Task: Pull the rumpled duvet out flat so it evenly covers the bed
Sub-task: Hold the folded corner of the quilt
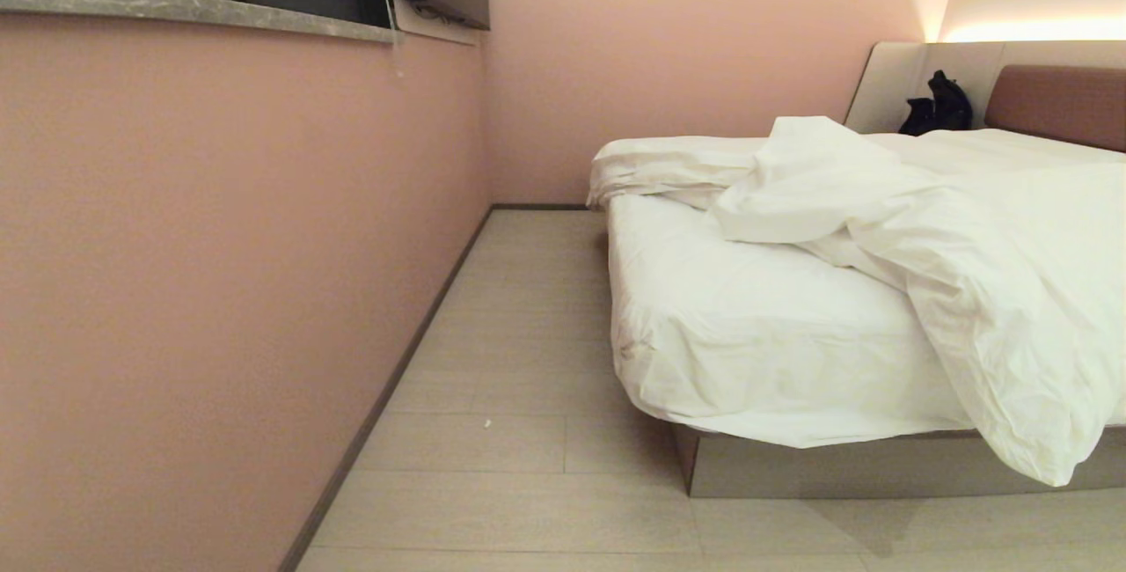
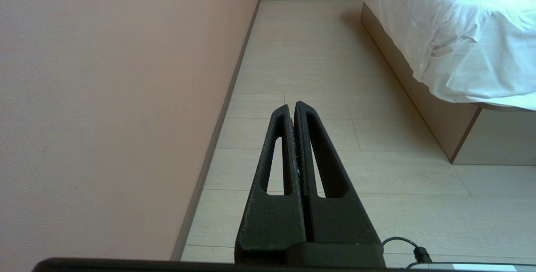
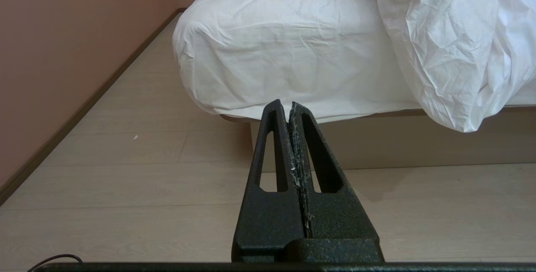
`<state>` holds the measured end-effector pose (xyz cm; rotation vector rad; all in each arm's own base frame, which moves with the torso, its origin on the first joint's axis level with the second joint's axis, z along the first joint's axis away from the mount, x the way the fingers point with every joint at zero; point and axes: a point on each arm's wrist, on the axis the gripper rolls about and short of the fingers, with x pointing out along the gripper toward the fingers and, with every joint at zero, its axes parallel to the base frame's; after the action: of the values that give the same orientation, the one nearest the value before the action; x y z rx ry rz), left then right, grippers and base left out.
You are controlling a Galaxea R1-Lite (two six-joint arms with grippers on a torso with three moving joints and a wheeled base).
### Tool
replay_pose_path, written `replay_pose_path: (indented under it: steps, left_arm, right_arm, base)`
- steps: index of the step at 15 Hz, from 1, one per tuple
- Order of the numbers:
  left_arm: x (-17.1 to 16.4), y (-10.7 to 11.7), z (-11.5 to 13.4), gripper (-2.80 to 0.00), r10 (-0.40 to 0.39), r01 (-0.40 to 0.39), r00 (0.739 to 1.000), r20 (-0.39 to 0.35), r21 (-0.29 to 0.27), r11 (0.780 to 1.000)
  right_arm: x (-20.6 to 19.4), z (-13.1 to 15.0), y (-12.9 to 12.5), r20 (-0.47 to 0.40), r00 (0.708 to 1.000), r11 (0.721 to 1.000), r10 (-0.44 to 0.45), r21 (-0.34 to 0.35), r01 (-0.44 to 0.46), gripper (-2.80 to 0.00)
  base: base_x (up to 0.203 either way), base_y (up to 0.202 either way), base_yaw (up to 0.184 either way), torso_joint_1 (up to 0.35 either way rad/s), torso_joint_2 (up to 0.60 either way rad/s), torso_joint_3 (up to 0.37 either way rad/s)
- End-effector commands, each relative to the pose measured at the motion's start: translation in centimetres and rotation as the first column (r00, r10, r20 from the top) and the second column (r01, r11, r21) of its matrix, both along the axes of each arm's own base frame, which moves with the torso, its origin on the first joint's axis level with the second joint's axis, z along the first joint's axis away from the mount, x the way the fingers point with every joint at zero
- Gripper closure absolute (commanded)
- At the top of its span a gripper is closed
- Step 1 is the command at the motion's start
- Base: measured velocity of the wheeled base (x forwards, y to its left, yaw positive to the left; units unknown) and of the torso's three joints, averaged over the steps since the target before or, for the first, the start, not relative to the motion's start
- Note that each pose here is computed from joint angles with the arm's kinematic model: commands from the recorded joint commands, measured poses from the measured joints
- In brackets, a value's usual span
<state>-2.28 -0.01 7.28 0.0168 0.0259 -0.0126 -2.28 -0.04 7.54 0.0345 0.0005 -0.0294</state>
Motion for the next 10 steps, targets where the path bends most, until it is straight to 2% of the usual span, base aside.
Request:
replay_pose_path:
  steps: [1, 10]
  left_arm:
    - [0.0, 0.0, 0.0, 0.0, 0.0, 0.0, 1.0, 0.0, 0.0, 1.0]
    - [0.0, 0.0, 0.0, 0.0, 0.002, -0.002, 1.0, 0.0, 0.002, 1.0]
  right_arm:
    - [0.0, -0.01, 0.0, -0.001, 1.0, 1.0, 0.0, -0.001, 0.0, 0.0]
    - [0.0, -0.01, 0.0, -0.001, 1.0, 1.0, 0.0, -0.001, 0.0, 0.0]
  base:
    - [0.0, 0.0, 0.0, 0.0, 0.0, 0.0]
    - [0.0, 0.0, 0.0, 0.0, 0.0, 0.0]
